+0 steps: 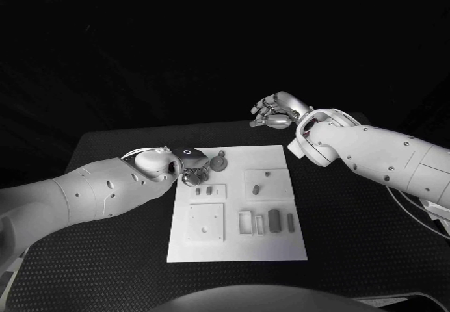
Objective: Assemble the parts on the task board
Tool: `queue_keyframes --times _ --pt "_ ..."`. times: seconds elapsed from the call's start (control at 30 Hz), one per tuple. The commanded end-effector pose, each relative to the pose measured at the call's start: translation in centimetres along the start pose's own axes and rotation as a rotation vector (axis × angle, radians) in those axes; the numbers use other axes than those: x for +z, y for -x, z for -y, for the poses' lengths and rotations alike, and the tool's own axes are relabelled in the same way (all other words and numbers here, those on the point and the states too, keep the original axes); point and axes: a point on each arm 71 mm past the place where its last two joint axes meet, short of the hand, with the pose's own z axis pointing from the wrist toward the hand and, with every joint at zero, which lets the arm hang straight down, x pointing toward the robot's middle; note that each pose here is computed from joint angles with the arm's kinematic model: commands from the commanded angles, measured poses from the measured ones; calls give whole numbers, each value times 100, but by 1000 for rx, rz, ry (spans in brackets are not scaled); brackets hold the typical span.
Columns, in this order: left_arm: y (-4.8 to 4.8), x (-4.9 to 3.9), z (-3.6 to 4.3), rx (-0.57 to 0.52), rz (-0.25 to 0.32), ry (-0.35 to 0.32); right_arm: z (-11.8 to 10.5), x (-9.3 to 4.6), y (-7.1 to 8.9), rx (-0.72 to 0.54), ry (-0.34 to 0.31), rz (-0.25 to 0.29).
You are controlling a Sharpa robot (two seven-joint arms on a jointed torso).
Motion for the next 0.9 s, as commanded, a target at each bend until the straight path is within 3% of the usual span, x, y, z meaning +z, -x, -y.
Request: queue_keyframes --times 0.03,0.43,0.63,0.73,0.83,0.9 --pt "-3 -3 -5 -8 1 4 -2 2 -1 2 1 -8" --pt "-24 -85 -197 -7 18 55 42 3 24 -2 -5 -8" --pt "-26 -198 -478 -97 29 143 103 6 67 -11 9 -10" --pt "21 -284 -700 -160 73 218 173 10 111 -19 8 -8" --pt "91 -394 -900 -316 138 287 213 1 159 -31 40 0" --pt "156 -444 -976 -411 181 309 235 -26 183 -45 67 -15"
